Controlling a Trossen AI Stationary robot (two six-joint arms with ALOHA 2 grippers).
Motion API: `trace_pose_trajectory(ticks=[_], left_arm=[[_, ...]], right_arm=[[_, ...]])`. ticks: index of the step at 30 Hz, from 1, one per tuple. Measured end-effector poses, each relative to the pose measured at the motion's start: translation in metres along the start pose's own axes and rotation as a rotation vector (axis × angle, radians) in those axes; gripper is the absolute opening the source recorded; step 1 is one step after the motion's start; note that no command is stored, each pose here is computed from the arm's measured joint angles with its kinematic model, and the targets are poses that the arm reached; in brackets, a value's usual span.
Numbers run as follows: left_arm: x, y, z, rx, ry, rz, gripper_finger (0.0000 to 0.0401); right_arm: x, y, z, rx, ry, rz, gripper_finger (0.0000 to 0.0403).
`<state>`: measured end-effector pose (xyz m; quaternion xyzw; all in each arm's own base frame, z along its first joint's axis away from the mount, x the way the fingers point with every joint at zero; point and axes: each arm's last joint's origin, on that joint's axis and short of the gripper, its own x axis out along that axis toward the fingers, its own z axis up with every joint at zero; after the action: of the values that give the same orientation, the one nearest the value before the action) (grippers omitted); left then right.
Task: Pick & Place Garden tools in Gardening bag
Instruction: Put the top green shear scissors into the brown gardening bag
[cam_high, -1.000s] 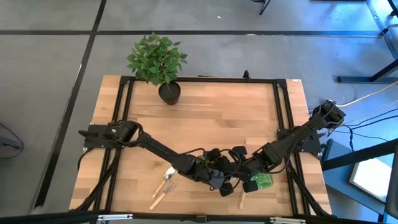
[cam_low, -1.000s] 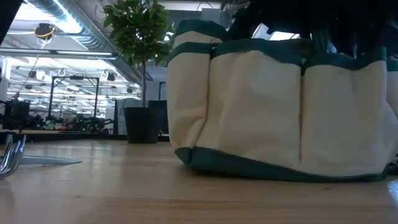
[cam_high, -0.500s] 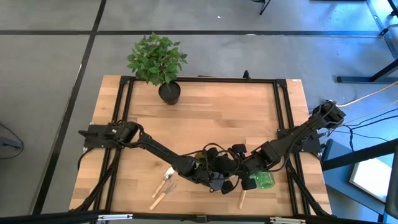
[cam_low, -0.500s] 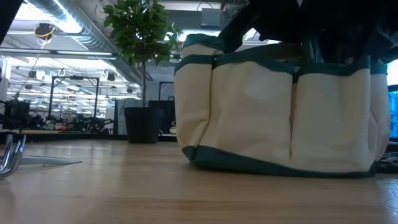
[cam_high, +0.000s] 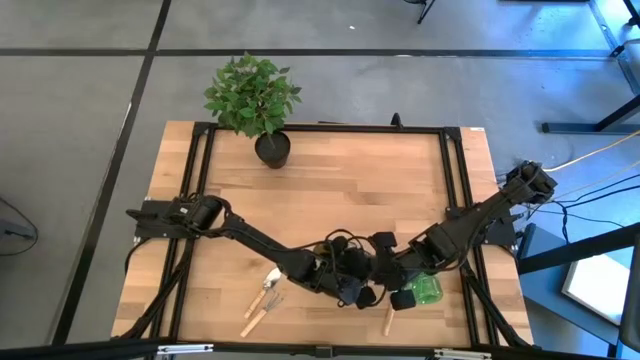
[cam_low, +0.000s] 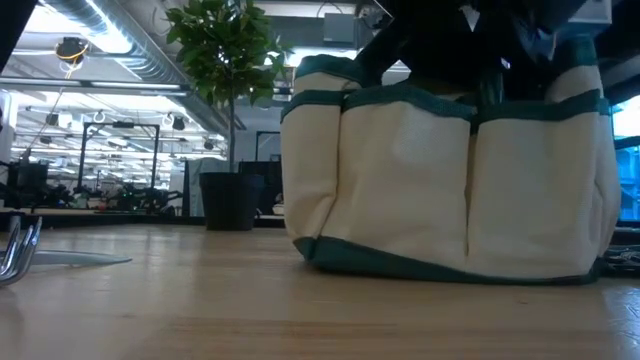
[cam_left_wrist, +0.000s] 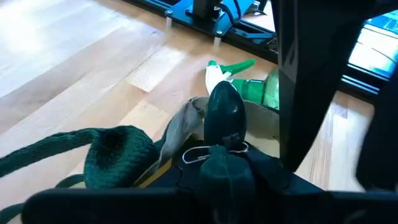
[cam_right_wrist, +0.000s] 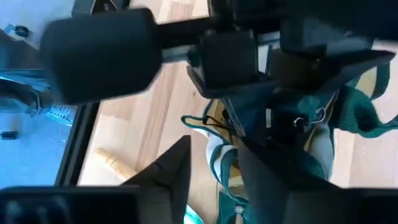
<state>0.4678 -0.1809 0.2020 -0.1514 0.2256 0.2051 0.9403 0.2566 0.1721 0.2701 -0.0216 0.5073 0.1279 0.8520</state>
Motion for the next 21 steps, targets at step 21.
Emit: trace_pose_trajectory(ticks=[21], left_arm=[[0.005,-0.005,0.008,0.032,0.032,-0.211,0.0111]], right_arm=[[-0.003,0.011,-0.006,0.002,0.035,-0.037,0.0179]])
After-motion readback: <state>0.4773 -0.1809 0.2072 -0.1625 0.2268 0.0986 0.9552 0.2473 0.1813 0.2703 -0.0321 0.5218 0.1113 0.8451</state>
